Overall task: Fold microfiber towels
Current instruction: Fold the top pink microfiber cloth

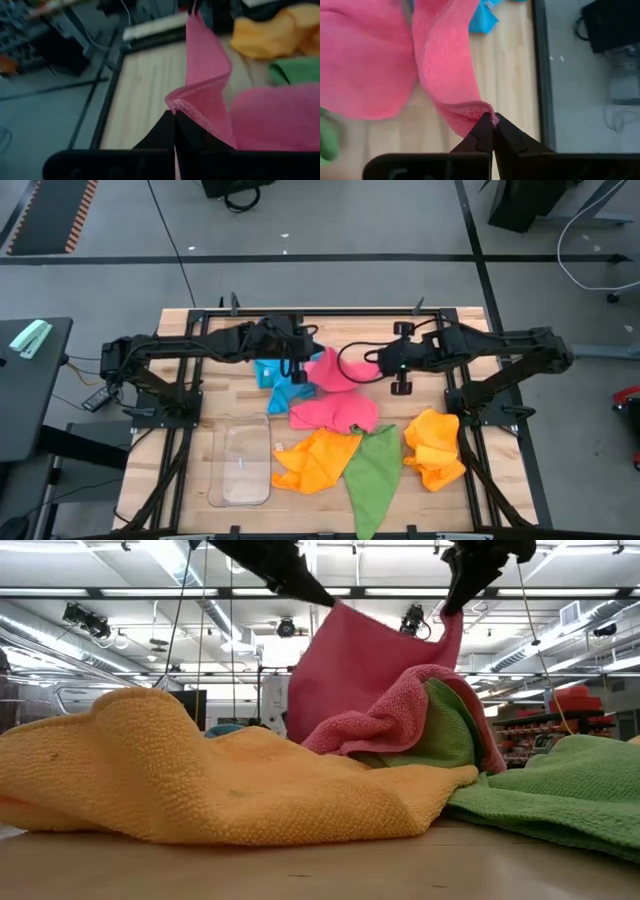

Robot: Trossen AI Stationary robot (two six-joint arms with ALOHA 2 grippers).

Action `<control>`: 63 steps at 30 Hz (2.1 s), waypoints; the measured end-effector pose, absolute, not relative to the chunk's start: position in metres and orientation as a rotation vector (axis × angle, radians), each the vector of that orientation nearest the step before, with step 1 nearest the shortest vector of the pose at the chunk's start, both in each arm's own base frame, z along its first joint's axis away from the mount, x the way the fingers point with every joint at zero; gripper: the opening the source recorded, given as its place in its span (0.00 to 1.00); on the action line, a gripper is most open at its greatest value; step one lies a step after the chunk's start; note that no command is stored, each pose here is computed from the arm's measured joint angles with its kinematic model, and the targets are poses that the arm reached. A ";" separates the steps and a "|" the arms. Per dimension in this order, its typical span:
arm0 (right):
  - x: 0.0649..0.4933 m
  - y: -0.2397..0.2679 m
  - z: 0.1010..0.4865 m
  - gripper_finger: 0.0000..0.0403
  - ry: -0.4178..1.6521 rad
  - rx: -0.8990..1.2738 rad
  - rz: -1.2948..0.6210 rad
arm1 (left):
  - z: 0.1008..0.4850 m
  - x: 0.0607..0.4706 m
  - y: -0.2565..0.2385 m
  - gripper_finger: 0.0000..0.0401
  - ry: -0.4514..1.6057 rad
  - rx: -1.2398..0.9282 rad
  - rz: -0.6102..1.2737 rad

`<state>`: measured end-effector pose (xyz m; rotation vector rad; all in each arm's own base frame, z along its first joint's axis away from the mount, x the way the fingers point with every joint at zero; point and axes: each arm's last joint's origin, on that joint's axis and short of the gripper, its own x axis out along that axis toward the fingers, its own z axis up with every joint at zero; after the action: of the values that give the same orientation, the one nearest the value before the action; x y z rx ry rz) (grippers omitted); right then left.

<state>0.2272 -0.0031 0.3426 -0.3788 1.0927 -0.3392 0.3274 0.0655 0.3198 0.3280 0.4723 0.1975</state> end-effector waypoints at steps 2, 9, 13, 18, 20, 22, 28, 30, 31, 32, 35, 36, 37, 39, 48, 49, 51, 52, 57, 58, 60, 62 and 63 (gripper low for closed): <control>0.224 -0.004 0.345 0.02 1.085 -0.418 -0.376 | 0.324 0.328 0.072 0.01 0.426 0.339 0.214; 0.218 -0.023 0.345 0.02 1.157 -0.489 -0.480 | 0.332 0.327 0.101 0.01 0.322 0.336 0.272; 0.216 -0.043 0.347 0.02 1.189 -0.517 -0.609 | 0.331 0.327 0.118 0.01 0.300 0.331 0.316; 0.213 -0.068 0.350 0.02 1.209 -0.541 -0.729 | 0.348 0.326 0.137 0.01 0.263 0.330 0.335; 0.214 -0.078 0.352 0.02 1.192 -0.540 -0.759 | 0.356 0.328 0.146 0.01 0.248 0.336 0.340; 0.214 -0.089 0.355 0.02 1.164 -0.539 -0.794 | 0.362 0.330 0.157 0.01 0.242 0.337 0.349; 0.215 -0.122 0.365 0.02 1.125 -0.628 -0.864 | 0.366 0.346 0.197 0.01 0.253 0.365 0.374; 0.213 -0.133 0.369 0.02 1.122 -0.672 -0.880 | 0.367 0.350 0.211 0.01 0.266 0.366 0.381; 0.213 -0.139 0.372 0.02 1.103 -0.684 -0.897 | 0.368 0.352 0.217 0.01 0.262 0.365 0.378; 0.212 -0.143 0.374 0.02 1.087 -0.689 -0.908 | 0.371 0.355 0.221 0.01 0.251 0.364 0.365; 0.210 -0.148 0.375 0.02 1.065 -0.681 -0.870 | 0.374 0.357 0.225 0.01 0.252 0.351 0.297; 0.210 -0.147 0.374 0.02 1.061 -0.672 -0.836 | 0.373 0.358 0.222 0.01 0.271 0.345 0.268; 0.210 -0.145 0.372 0.02 1.065 -0.658 -0.791 | 0.370 0.360 0.218 0.01 0.294 0.348 0.237; 0.210 -0.138 0.365 0.02 1.084 -0.606 -0.683 | 0.362 0.364 0.207 0.01 0.366 0.345 0.177; 0.223 -0.082 0.341 0.02 1.156 -0.371 -0.335 | 0.304 0.376 0.143 0.02 0.686 0.235 -0.063; 0.225 -0.075 0.338 0.02 1.159 -0.378 -0.304 | 0.298 0.377 0.137 0.02 0.702 0.227 -0.081; 0.229 -0.059 0.329 0.02 1.175 -0.412 -0.235 | 0.286 0.377 0.126 0.01 0.749 0.202 -0.110; 0.230 -0.052 0.323 0.02 1.186 -0.430 -0.203 | 0.282 0.378 0.121 0.01 0.764 0.194 -0.118; 0.230 -0.025 0.298 0.02 1.239 -0.435 -0.121 | 0.269 0.377 0.102 0.03 0.839 0.165 -0.163; 0.230 -0.020 0.293 0.02 1.247 -0.429 -0.113 | 0.267 0.376 0.098 0.03 0.863 0.160 -0.174; 0.229 -0.010 0.286 0.02 1.250 -0.408 -0.098 | 0.265 0.375 0.092 0.03 0.889 0.158 -0.192; 0.229 -0.001 0.278 0.02 1.251 -0.386 -0.082 | 0.265 0.376 0.087 0.02 0.894 0.157 -0.205; 0.228 0.003 0.275 0.02 1.251 -0.381 -0.078 | 0.265 0.376 0.084 0.01 0.898 0.151 -0.208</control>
<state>0.2283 0.0027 0.2747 -0.3805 1.2513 -0.0777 0.3762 0.0838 0.2648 0.1510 0.8978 -0.2083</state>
